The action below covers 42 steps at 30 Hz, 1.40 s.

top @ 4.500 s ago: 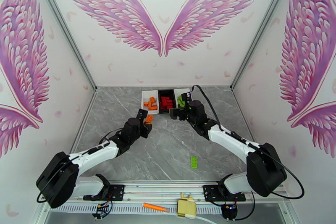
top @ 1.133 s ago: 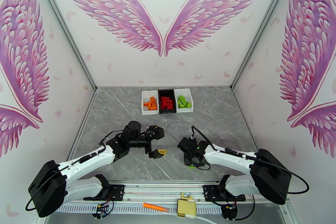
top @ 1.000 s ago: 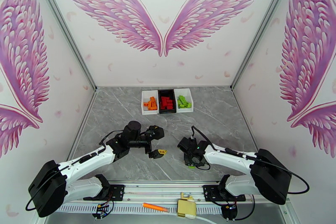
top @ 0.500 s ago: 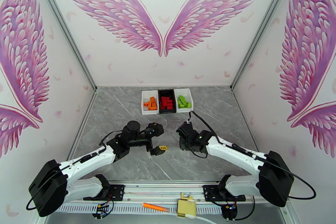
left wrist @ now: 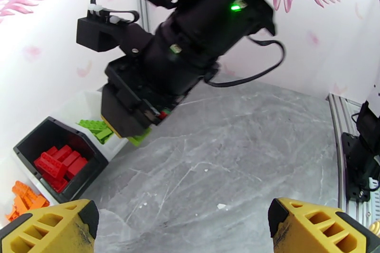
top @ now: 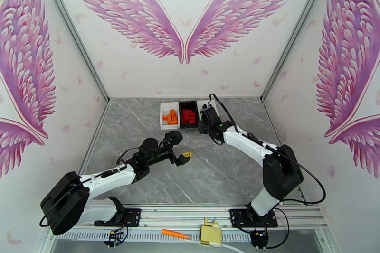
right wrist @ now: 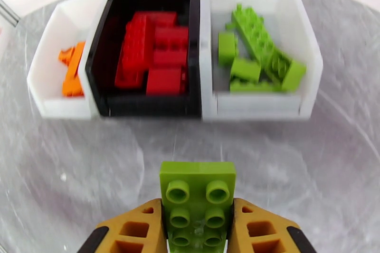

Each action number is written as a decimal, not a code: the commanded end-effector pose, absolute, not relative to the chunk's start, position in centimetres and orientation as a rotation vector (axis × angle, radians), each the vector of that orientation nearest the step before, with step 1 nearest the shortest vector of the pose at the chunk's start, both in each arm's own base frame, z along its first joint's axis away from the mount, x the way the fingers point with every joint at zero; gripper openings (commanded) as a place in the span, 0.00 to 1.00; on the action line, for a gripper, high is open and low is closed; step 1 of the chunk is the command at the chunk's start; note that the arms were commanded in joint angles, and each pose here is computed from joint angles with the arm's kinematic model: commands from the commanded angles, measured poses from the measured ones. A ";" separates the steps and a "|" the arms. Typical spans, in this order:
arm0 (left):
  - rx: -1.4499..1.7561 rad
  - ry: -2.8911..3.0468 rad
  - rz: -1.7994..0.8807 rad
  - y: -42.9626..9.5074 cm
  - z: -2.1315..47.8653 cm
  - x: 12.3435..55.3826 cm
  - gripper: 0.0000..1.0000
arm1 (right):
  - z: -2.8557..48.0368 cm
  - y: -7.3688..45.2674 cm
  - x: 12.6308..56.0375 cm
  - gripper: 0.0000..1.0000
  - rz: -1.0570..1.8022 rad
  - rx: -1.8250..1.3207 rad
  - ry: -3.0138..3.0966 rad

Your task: Sort the legos into containers by color

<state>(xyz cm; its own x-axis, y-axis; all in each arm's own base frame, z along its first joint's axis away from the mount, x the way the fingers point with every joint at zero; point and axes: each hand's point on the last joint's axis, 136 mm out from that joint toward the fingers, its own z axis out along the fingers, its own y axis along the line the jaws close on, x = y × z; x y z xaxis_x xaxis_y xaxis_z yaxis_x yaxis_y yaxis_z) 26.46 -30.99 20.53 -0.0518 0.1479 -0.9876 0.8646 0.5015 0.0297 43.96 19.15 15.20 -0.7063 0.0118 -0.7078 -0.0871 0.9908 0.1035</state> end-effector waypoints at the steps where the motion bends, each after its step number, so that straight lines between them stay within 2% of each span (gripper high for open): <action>1: 0.875 1.551 -0.716 -30.6 20.1 26.9 0.99 | 16.9 18.4 48.4 0.23 0.143 -0.053 2.240; 10: 0.854 1.571 -0.686 -30.0 20.1 27.2 0.99 | 14.5 17.2 56.5 0.23 0.145 0.024 2.234; 15: 0.847 1.586 -0.670 -29.4 20.1 27.2 0.99 | 13.5 16.9 58.8 0.28 0.127 0.043 2.256; 17: 0.848 1.600 -0.661 -29.1 20.0 27.4 0.99 | 14.2 17.0 59.0 0.39 0.135 0.044 2.247; 19: 0.842 1.610 -0.641 -28.5 20.3 27.7 0.99 | 15.3 17.0 58.8 0.56 0.147 0.040 2.234; 24: 0.724 1.632 -0.486 -24.9 21.1 29.6 0.99 | 18.1 16.1 56.8 0.81 0.147 0.049 2.188; 28: 0.544 1.678 -0.255 -19.5 21.2 32.1 0.99 | 20.3 15.1 53.7 0.99 0.154 0.024 2.127; 35: 0.255 1.675 0.143 -10.0 21.0 34.3 0.99 | 22.3 11.3 47.2 1.00 0.042 -0.025 1.973; 42: 0.014 1.721 0.370 -1.9 18.1 34.8 0.99 | 19.4 6.6 42.1 1.00 -0.203 -0.107 1.899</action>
<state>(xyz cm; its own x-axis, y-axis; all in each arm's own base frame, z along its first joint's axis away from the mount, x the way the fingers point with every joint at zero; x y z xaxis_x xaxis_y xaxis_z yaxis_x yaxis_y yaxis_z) 34.86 -5.00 18.37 -0.1828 0.2363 -0.9543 -0.0600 0.9662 0.2507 42.62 8.48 19.04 -0.3977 -0.0815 -0.9139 -0.0172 0.9965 -0.0814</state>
